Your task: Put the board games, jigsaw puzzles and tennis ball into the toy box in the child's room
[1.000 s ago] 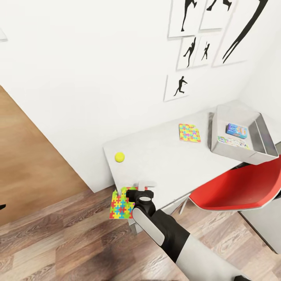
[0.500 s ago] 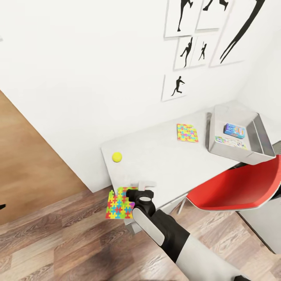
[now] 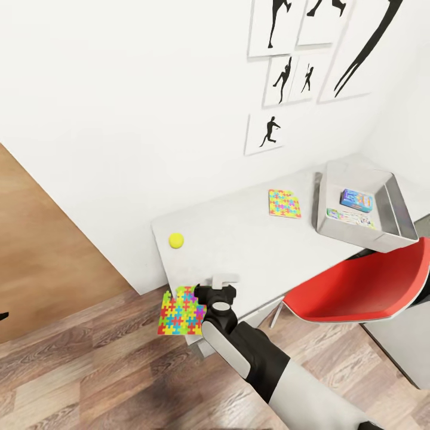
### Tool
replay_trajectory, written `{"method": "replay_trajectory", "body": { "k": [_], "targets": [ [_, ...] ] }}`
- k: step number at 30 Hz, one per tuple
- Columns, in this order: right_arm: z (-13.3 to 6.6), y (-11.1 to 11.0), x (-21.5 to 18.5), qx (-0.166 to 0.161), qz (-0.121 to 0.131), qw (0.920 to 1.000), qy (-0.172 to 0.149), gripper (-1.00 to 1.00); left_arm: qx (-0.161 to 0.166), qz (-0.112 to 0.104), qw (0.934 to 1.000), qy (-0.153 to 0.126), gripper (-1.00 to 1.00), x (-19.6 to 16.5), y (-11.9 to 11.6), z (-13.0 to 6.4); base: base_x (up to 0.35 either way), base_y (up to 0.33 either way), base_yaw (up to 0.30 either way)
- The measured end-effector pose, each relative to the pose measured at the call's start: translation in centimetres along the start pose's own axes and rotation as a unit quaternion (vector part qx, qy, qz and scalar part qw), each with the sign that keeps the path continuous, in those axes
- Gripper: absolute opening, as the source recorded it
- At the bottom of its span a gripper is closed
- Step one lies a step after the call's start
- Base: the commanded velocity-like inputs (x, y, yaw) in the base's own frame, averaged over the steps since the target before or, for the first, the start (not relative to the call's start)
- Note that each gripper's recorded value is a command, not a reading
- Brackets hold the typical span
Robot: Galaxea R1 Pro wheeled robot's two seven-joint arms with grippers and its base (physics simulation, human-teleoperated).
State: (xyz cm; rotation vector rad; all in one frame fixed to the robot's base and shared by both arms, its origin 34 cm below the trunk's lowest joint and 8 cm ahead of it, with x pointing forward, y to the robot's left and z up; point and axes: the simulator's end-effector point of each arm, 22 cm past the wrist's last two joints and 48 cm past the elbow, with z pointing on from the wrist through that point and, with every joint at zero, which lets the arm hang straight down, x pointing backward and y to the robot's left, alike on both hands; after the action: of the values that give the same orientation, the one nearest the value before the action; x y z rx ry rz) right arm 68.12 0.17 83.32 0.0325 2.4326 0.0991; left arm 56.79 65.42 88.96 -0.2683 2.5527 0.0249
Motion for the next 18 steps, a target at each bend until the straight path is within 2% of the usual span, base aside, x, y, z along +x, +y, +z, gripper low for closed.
{"method": "replay_trajectory", "body": {
  "k": [18],
  "targets": [
    [-0.29, 0.30, -0.62, -0.004, 0.003, 0.9999, -0.010, 1.00, 0.000, 0.000, 1.0000, 0.000, 1.00, 0.00, 0.03, -0.01, 0.000, 0.000, 0.000]
  ]
}}
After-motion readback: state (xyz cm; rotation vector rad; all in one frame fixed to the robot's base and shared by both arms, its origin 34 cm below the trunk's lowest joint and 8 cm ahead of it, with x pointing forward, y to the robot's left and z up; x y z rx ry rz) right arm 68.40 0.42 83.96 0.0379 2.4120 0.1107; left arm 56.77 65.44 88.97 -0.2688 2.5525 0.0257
